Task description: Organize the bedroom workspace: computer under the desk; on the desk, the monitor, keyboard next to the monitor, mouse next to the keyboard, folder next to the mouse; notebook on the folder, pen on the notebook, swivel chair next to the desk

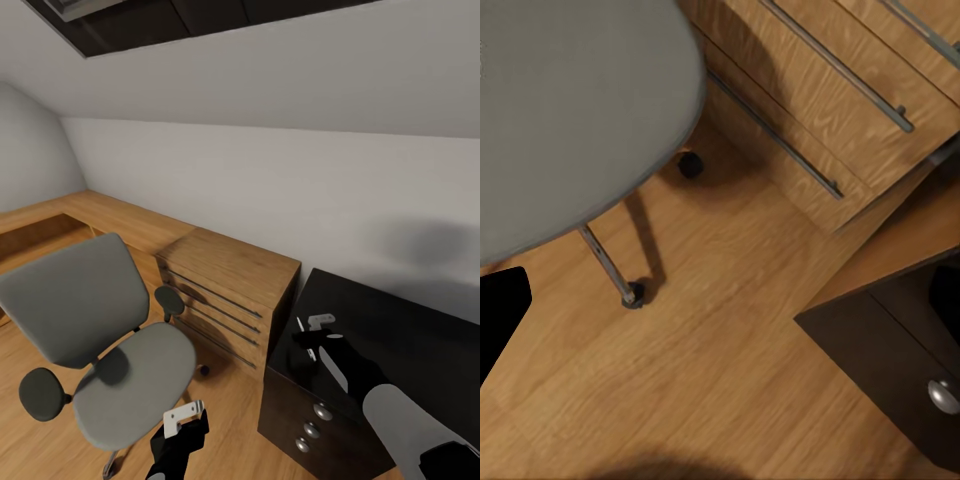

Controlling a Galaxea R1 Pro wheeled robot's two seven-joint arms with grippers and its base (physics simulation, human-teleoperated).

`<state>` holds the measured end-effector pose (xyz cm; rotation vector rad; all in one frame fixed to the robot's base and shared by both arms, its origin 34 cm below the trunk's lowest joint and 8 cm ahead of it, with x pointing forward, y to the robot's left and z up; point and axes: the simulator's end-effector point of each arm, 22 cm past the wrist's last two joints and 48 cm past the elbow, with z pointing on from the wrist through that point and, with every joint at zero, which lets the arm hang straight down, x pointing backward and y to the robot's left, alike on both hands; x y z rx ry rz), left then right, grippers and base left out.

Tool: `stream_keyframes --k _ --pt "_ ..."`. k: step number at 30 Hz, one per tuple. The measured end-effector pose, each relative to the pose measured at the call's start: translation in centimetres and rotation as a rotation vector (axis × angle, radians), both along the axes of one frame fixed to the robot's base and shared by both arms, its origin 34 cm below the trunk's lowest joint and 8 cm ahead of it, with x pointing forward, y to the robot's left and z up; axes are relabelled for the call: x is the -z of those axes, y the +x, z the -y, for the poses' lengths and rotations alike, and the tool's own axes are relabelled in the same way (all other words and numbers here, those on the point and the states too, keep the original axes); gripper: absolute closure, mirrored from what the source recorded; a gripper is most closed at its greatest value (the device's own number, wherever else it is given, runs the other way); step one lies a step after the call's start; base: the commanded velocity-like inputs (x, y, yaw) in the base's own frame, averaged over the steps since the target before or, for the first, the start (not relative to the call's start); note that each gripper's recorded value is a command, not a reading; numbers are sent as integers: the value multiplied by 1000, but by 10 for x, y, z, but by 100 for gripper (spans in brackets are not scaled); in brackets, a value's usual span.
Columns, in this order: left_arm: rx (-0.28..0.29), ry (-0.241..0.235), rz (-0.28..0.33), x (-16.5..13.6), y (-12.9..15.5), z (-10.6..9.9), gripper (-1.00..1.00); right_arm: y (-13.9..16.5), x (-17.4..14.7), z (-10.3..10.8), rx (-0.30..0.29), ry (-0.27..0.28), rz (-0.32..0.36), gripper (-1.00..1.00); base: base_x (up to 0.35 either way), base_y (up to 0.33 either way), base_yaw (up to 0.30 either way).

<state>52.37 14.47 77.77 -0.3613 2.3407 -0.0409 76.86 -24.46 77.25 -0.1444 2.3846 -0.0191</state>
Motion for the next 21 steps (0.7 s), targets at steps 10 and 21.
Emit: stream_keyframes --k 10,21 --pt "0 0 0 13 1 0 -100 1 13 0 0 -1 -2 -100 0 0 0" --pt "-1 -1 0 25 3 0 -100 0 28 0 2 0 -15 -100 0 0 0"
